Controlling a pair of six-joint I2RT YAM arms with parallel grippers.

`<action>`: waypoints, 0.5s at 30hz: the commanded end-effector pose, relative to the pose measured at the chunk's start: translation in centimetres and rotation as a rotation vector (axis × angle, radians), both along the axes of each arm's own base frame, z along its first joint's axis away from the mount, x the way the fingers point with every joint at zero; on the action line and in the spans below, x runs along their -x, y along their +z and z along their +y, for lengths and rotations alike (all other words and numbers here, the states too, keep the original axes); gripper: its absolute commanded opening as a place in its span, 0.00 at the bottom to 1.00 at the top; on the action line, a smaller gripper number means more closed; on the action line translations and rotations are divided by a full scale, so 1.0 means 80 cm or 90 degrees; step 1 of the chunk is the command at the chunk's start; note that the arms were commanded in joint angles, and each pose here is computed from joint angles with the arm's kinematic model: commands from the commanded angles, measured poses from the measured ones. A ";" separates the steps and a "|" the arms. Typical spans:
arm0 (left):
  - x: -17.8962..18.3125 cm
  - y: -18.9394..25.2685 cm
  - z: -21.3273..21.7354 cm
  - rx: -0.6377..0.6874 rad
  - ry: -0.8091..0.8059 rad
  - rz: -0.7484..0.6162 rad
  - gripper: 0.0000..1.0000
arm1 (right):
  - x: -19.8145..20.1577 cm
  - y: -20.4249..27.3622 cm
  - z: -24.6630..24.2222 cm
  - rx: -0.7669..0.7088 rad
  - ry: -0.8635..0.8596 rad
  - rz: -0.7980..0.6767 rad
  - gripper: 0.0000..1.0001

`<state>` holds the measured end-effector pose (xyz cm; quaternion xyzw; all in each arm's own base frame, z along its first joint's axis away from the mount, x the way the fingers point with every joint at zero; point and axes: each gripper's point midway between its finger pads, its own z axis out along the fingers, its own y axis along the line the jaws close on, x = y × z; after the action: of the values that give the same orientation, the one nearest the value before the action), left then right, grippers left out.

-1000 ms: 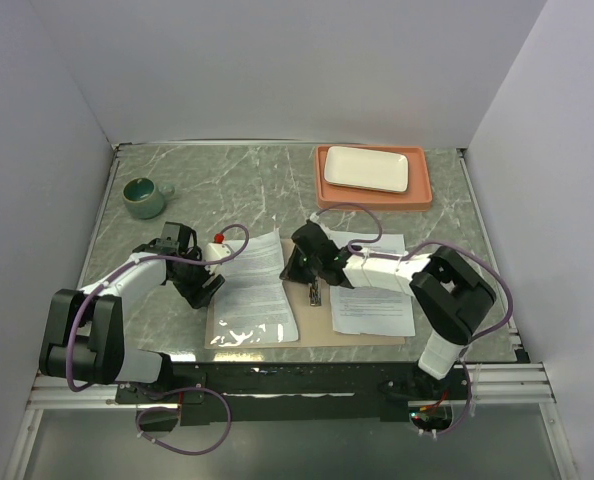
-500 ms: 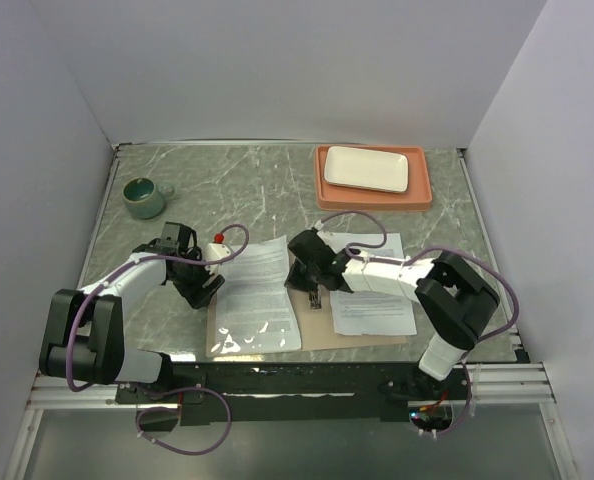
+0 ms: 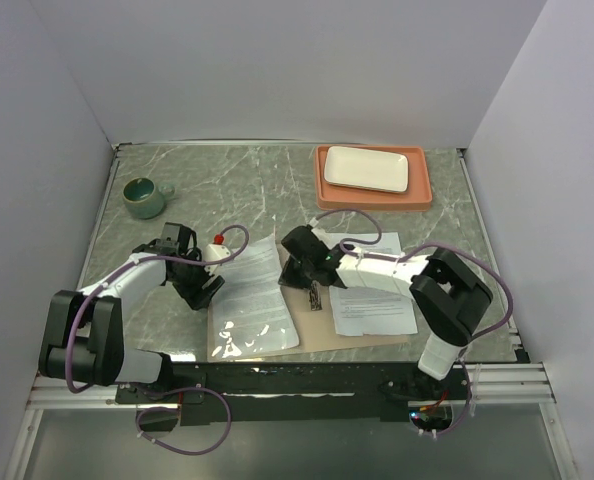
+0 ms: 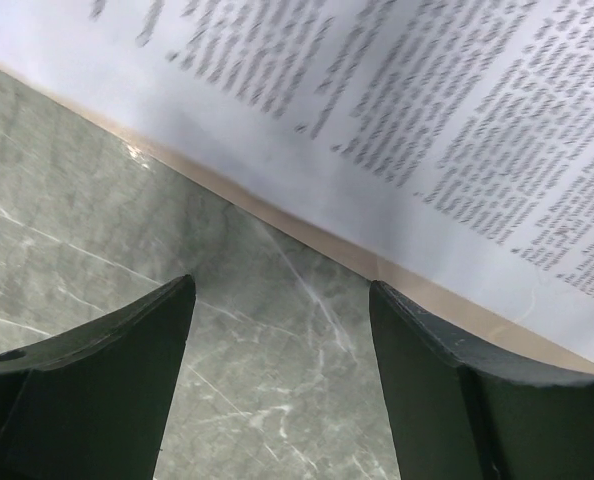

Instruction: Put the files into the folder

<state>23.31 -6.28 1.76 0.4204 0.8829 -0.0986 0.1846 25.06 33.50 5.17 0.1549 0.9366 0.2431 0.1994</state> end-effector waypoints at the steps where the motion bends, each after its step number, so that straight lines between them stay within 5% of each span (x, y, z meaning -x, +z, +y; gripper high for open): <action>1: 0.024 0.003 -0.004 0.013 0.005 0.041 0.76 | -0.027 0.031 0.029 -0.043 0.004 -0.031 0.00; 15: 0.027 -0.001 -0.001 0.007 0.001 0.038 0.76 | 0.003 0.012 -0.017 -0.004 -0.072 0.026 0.00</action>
<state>22.61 -6.17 1.75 0.4186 0.8854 -0.1015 0.1746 25.13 33.65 5.39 0.1730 0.9339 0.2469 0.1924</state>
